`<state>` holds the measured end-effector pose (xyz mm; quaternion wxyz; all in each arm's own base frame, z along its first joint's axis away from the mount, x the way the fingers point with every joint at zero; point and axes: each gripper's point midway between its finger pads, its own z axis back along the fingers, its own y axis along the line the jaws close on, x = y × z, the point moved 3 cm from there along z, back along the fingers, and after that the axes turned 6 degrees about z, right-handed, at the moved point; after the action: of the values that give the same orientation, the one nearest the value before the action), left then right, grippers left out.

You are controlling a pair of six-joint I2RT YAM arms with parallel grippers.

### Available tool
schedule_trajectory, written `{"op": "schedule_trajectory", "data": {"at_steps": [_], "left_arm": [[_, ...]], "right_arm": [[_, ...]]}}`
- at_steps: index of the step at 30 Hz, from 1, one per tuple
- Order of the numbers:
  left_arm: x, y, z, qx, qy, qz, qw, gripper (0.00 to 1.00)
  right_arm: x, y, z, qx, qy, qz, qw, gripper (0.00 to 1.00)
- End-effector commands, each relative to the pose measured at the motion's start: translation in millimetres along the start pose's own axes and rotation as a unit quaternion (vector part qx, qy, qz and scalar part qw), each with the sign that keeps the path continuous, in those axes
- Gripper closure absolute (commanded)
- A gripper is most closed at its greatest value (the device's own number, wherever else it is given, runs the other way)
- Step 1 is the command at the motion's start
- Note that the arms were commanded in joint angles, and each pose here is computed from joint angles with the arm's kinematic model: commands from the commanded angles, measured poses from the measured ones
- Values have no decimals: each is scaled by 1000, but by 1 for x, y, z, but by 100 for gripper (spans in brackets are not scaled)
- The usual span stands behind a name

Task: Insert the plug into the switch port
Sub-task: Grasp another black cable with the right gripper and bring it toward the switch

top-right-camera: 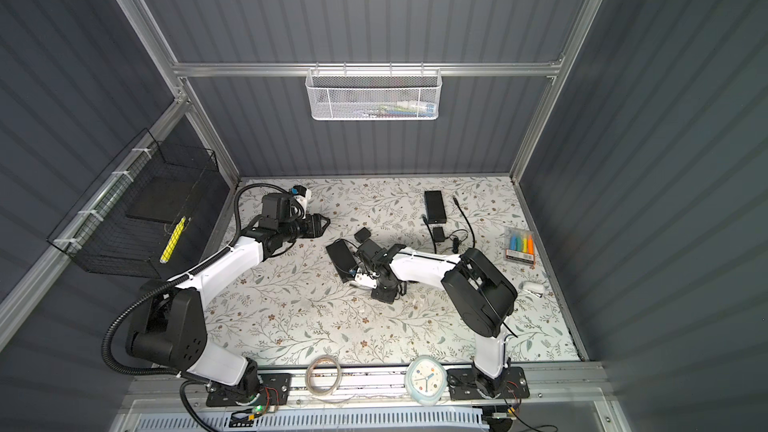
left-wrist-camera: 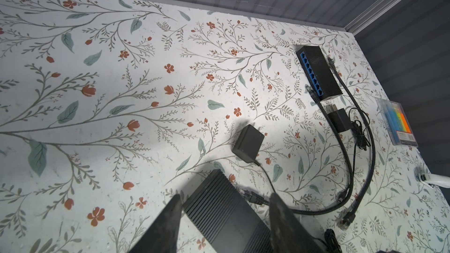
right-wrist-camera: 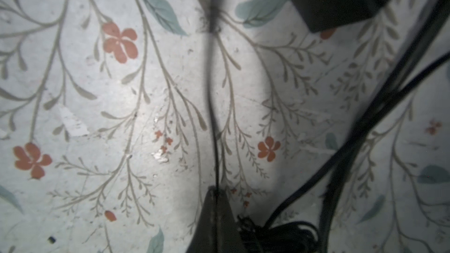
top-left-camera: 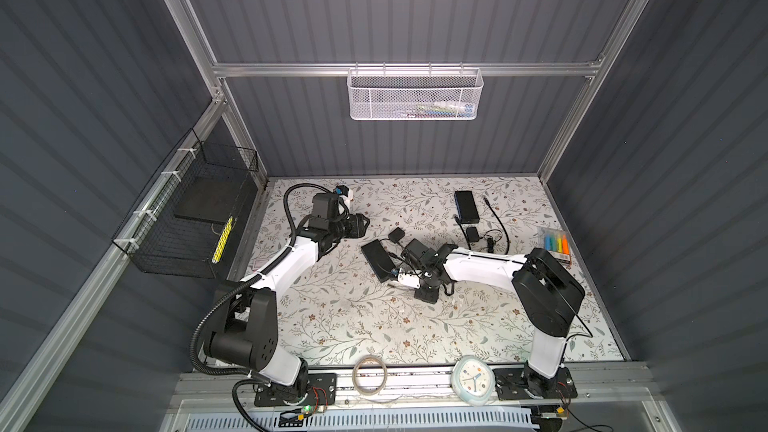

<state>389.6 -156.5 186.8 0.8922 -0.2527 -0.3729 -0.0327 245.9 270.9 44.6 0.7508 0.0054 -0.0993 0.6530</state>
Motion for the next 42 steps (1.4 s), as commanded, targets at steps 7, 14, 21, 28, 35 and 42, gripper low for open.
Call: {"op": "schedule_trajectory", "data": {"at_steps": [7, 14, 21, 28, 35, 42], "left_arm": [[-23, 1, 27, -4, 12, 16, 1000, 43], [-35, -21, 32, -88, 10, 50, 995, 40], [-32, -60, 27, -183, 21, 31, 982, 41], [-45, -82, 15, -261, 58, 46, 963, 45], [-52, -95, 7, -273, 74, 39, 958, 54], [-51, -96, 7, -277, 72, 36, 958, 69]], "right_arm": [[11, -22, 58, -6, -124, -81, 989, 100], [15, -29, 94, -36, -215, -139, 966, 100], [15, -26, 89, -24, -218, -151, 964, 100], [23, -29, 96, -27, -241, -158, 957, 100], [27, -29, 93, -18, -242, -157, 957, 100], [24, -32, 93, -28, -235, -161, 958, 100]]}}
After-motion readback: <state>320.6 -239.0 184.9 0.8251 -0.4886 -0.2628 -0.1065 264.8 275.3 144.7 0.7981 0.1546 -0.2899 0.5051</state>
